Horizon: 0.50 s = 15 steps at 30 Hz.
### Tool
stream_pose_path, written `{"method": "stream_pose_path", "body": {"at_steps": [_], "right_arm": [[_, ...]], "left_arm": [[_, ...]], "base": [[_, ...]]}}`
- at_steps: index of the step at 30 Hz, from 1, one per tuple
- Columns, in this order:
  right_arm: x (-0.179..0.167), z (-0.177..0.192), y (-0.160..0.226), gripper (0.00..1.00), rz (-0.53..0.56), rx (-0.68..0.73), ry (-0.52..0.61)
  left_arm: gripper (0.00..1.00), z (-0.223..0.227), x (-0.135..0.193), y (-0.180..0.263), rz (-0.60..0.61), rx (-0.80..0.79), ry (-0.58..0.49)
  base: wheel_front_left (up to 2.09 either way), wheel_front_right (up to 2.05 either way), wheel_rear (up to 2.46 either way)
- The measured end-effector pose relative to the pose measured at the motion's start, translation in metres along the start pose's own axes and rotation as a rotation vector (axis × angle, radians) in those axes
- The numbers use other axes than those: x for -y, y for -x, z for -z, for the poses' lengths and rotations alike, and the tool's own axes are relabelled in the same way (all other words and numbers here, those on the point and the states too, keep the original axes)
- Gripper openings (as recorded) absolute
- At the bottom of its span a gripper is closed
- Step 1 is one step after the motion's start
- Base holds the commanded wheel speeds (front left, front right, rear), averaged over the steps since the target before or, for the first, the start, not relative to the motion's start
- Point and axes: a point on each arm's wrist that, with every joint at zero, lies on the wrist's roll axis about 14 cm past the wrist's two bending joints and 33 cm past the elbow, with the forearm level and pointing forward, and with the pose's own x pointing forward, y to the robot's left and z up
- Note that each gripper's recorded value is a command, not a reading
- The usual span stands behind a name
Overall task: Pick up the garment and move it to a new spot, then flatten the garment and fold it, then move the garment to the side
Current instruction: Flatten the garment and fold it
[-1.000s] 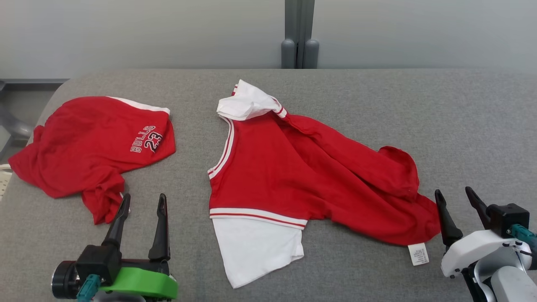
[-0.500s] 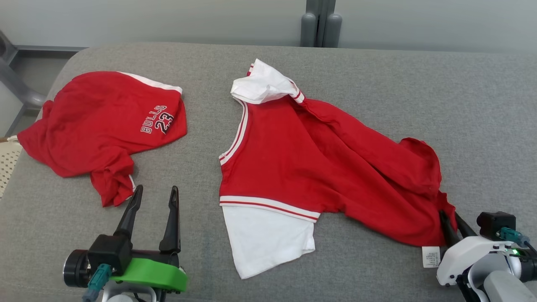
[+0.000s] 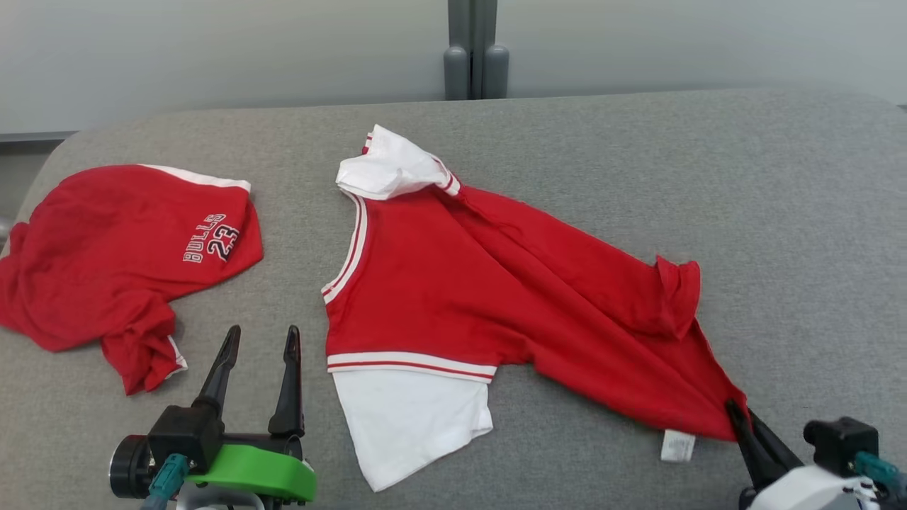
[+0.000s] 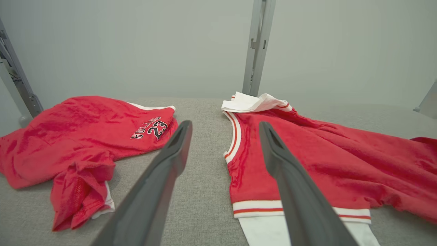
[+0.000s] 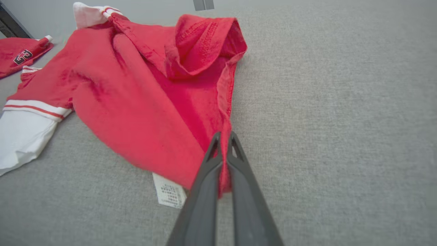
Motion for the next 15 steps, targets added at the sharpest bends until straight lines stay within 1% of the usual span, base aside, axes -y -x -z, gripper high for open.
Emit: {"method": "stream_pose_path", "body": {"at_steps": [4, 8, 12, 15], "right_arm": [[0.015, 0.011, 0.031, 0.00, 0.049, -0.042, -0.012], [0.016, 0.012, 0.043, 0.00, 0.067, -0.058, -0.039], [0.005, -0.006, 0.033, 0.00, 0.036, -0.006, -0.047], [0.000, -0.023, 0.019, 0.00, 0.006, 0.031, -0.023]], "left_arm": [[1.00, 0.001, 0.010, -0.005, 0.030, 0.000, 0.005], [1.00, 0.004, 0.014, -0.008, 0.043, -0.010, 0.008], [1.00, 0.006, 0.014, -0.008, 0.043, -0.016, 0.011], [1.00, 0.008, 0.013, -0.007, 0.040, -0.020, 0.013]], "base": [[0.00, 0.00, 0.00], [0.00, 0.00, 0.00], [0.00, 0.00, 0.00], [0.00, 0.00, 0.00]]}}
